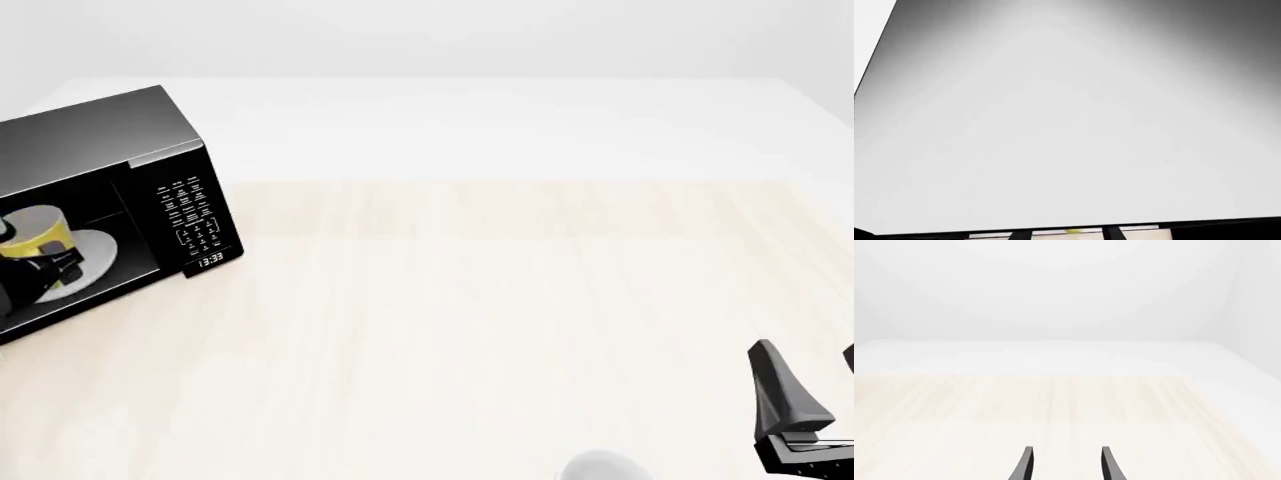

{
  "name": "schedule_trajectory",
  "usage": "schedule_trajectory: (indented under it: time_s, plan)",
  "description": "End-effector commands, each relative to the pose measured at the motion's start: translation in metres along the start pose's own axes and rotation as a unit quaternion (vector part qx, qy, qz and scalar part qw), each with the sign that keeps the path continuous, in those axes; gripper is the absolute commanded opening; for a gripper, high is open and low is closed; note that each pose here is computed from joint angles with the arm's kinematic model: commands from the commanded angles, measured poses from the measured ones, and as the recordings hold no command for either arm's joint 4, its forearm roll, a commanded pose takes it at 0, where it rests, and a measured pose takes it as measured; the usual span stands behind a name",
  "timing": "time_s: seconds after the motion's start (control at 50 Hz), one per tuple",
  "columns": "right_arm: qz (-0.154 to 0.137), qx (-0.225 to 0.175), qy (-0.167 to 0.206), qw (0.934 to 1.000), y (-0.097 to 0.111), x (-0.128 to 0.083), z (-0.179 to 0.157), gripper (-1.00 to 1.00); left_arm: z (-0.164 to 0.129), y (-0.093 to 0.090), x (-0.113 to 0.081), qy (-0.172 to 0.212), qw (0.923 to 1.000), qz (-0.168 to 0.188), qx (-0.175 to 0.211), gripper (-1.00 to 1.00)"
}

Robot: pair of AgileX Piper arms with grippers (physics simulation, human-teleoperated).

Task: Put the yellow and white mug in the microwave and close it.

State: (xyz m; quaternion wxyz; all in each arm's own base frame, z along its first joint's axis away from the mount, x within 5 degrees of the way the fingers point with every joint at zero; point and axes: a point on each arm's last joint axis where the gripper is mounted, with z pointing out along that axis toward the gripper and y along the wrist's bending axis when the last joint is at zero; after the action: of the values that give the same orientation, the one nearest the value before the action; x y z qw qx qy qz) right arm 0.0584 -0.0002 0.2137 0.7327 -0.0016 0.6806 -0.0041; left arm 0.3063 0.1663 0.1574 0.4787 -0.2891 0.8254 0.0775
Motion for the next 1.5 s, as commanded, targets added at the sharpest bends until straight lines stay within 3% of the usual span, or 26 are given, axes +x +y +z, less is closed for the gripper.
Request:
schedule_trajectory:
  time_s: [0.02, 0.74, 1.02, 1.5]
  plan:
    - [0.000, 0.000, 0.000, 1.0000, 0.000, 0.000, 0.000, 1.00, 0.003, 0.001, 0.002, 0.005, 1.0000, 0.001, -0.001, 1.00]
    - [0.000, 0.000, 0.000, 1.0000, 0.000, 0.000, 0.000, 1.00, -0.020, -0.007, 0.012, 0.019, 0.9997, 0.008, 0.009, 1.00]
    - [0.000, 0.000, 0.000, 1.0000, 0.000, 0.000, 0.000, 1.00, -0.040, -0.011, 0.015, 0.019, 0.9997, 0.010, 0.015, 1.00]
    - [0.000, 0.000, 0.000, 1.0000, 0.000, 0.000, 0.000, 1.00, -0.096, -0.022, -0.001, -0.006, 0.9992, 0.018, 0.035, 1.00]
